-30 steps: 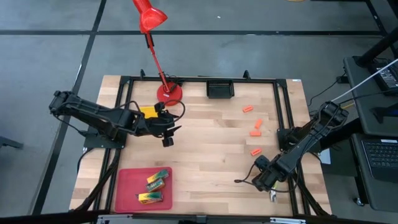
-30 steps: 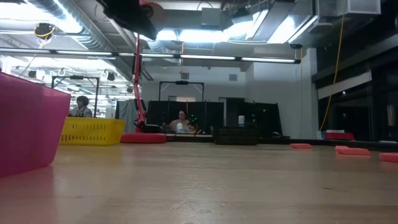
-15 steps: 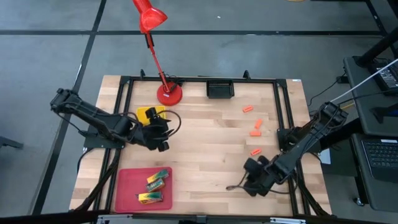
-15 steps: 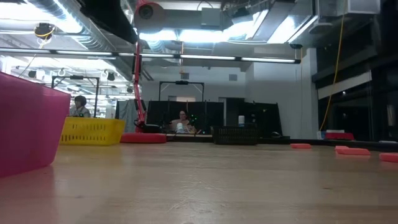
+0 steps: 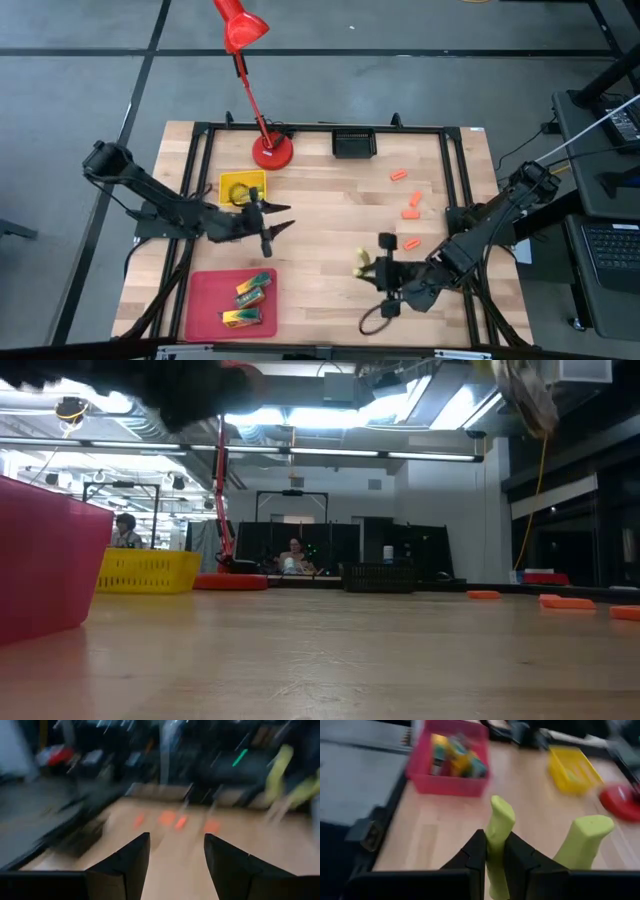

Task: Pick & Place School Supplies
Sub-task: Put the hole puncher into the yellow bin

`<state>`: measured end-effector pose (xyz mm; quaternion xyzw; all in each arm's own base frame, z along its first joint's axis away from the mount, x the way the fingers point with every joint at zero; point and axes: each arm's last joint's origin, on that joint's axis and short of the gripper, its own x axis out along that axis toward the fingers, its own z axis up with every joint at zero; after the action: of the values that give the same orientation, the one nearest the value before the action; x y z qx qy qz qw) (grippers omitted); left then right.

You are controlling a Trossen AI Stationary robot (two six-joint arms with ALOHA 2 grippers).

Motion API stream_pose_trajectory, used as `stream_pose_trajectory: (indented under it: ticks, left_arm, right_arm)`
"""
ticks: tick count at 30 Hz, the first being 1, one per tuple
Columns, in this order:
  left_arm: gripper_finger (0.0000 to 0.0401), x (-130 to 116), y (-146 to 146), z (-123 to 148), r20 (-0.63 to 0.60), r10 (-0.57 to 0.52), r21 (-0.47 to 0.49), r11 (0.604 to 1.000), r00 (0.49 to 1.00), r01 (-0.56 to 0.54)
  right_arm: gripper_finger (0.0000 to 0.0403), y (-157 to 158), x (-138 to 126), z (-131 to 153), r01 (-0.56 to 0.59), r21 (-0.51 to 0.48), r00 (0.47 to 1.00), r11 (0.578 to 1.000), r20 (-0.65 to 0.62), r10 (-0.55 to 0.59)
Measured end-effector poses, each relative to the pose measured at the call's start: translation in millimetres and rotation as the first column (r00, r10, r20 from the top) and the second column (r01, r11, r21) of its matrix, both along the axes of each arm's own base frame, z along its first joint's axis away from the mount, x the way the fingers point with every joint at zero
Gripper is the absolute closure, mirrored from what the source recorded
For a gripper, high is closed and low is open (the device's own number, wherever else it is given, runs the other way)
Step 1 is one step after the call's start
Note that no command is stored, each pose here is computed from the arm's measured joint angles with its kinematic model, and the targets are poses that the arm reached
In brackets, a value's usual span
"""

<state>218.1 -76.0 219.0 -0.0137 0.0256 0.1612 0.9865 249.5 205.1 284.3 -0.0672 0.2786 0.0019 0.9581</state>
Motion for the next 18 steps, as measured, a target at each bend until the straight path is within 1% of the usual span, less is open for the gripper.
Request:
stream_pose_trajectory:
  ticks: [2, 4, 6, 9, 11, 15, 18]
  left_arm:
    - [0.0217, -4.7, 7.4, 1.0, 0.141, -0.095, -0.005, 0.995, 0.985, 0.097]
    - [0.0216, -6.7, 13.9, -1.2, 0.182, -0.169, 0.033, 0.986, 0.969, 0.166]
    - [0.0214, -4.7, 18.2, -0.8, 0.178, -0.219, 0.080, 0.975, 0.959, 0.208]
    - [0.0215, 5.4, 21.2, 0.3, 0.142, -0.232, 0.162, 0.965, 0.962, 0.208]
    - [0.0216, 15.4, 20.5, 2.0, 0.117, -0.239, 0.216, 0.954, 0.964, 0.211]
    - [0.0216, 40.7, 15.6, 1.9, 0.066, -0.253, 0.297, 0.928, 0.965, 0.223]
    - [0.0216, 60.5, 9.1, -0.6, 0.040, -0.291, 0.343, 0.903, 0.956, 0.260]
  right_arm:
    - [0.0361, 0.2, 5.5, 3.7, -0.080, -0.023, 0.997, 0.997, 0.023, 0.080]
    - [0.0361, -3.1, 11.9, 6.7, -0.126, -0.036, 0.991, 0.991, 0.042, 0.127]
    - [0.0361, -7.5, 18.8, 6.9, -0.174, -0.048, 0.982, 0.984, 0.064, 0.177]
    - [0.0361, -13.1, 28.1, 7.9, -0.264, -0.059, 0.957, 0.963, 0.109, 0.269]
    - [0.0361, -17.9, 33.4, 9.6, -0.301, -0.069, 0.943, 0.951, 0.127, 0.308]
    - [0.0361, -30.4, 41.6, 8.8, -0.315, -0.129, 0.936, 0.940, 0.119, 0.330]
    - [0.0361, -36.7, 48.3, 9.9, -0.341, -0.148, 0.923, 0.928, 0.137, 0.360]
